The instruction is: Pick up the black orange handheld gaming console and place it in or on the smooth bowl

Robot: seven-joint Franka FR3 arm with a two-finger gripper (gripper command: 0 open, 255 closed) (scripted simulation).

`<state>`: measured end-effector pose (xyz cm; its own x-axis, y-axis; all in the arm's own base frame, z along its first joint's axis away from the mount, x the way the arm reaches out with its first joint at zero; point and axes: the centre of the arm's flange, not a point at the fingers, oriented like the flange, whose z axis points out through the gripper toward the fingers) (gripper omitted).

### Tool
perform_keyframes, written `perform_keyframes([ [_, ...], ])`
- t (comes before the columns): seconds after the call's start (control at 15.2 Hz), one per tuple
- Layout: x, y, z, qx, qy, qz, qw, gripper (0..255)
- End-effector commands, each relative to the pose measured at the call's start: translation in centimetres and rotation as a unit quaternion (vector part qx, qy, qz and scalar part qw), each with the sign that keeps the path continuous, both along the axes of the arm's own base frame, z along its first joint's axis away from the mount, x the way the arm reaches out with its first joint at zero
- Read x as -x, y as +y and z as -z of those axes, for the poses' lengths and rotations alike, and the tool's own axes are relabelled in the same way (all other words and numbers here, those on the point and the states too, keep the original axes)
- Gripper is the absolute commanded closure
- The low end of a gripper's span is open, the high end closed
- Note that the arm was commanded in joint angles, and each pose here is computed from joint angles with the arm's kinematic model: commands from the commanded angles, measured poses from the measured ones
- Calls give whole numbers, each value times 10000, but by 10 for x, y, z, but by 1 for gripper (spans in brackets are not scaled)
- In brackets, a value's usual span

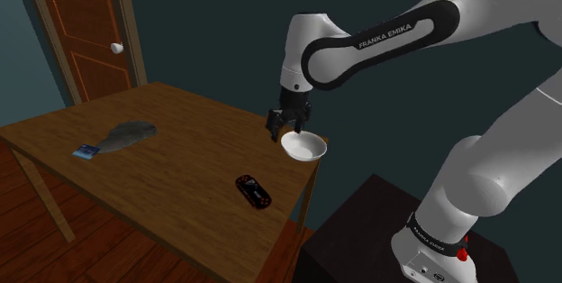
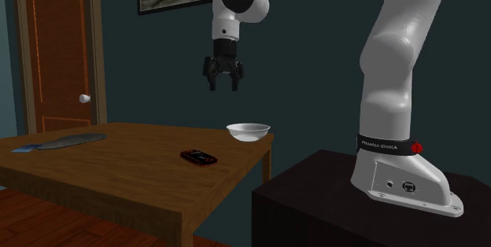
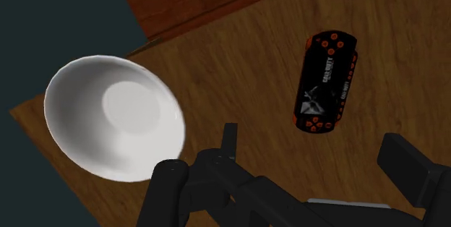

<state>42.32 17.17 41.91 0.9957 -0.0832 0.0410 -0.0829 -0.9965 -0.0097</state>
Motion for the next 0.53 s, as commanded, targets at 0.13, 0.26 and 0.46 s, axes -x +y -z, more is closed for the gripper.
perform_keyframes([
  [0.13, -19, 36, 36, -28, -21, -37, 10000, 0],
  [0.26, -29, 52, 53, -40, -29, -56, 10000, 0],
  [0.46, -43, 77, 79, -56, -41, -84, 9999, 0],
])
